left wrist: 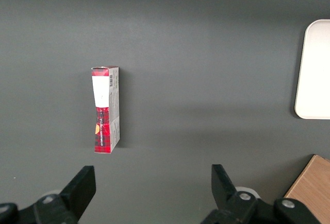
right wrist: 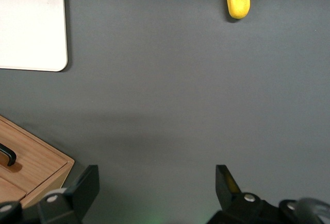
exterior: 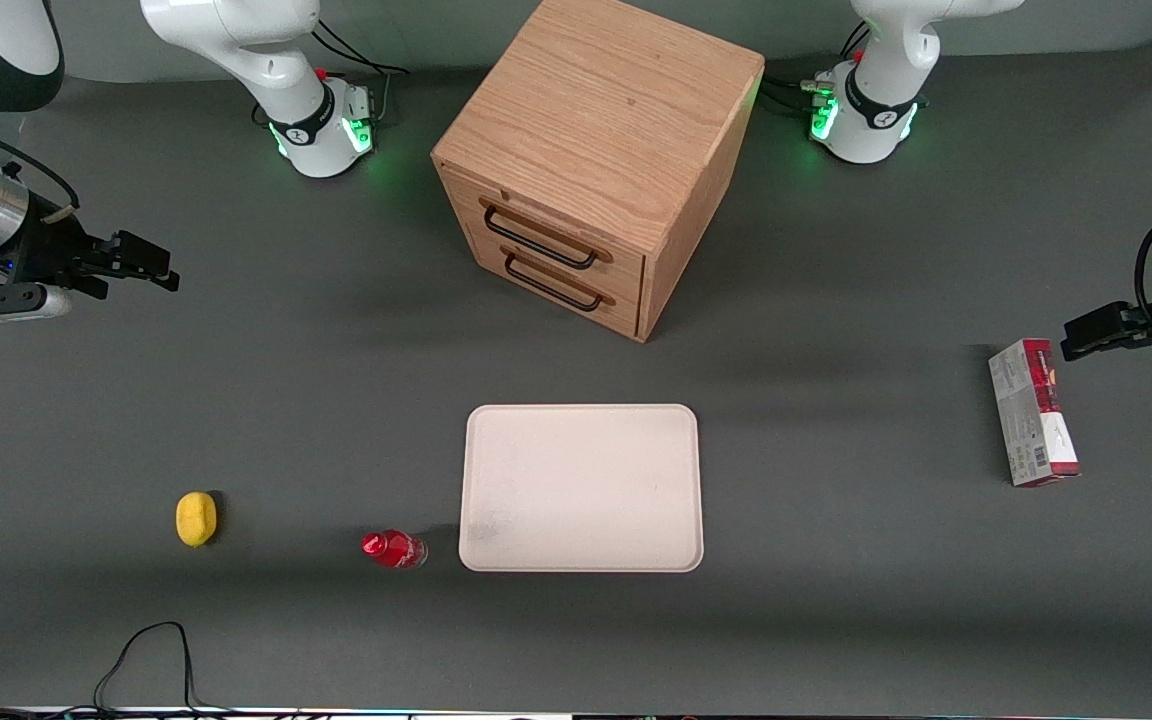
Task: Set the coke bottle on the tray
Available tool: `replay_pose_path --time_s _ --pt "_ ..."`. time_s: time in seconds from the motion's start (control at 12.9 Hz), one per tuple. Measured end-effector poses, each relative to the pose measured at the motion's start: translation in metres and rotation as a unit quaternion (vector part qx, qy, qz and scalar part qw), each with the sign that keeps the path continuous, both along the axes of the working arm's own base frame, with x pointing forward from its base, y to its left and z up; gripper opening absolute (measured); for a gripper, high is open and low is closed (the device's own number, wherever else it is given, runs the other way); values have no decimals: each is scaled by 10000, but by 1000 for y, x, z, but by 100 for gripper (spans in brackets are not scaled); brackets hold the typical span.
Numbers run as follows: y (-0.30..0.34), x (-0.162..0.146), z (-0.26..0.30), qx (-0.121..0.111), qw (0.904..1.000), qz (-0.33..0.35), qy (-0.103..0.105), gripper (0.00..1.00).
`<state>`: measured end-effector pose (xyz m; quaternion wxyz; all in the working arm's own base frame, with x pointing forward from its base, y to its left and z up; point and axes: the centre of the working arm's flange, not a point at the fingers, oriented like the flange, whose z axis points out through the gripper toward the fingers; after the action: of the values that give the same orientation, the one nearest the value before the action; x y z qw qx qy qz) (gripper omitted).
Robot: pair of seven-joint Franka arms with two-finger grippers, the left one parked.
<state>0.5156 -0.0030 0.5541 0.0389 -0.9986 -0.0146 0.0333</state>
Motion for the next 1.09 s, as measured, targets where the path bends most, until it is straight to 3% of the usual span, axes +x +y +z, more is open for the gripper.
replay_pose_path --time_s 0.78,1.09 --pt "7 7 9 -11 10000 65 -14 100" --pt "25 51 19 -43 9997 217 -125 100"
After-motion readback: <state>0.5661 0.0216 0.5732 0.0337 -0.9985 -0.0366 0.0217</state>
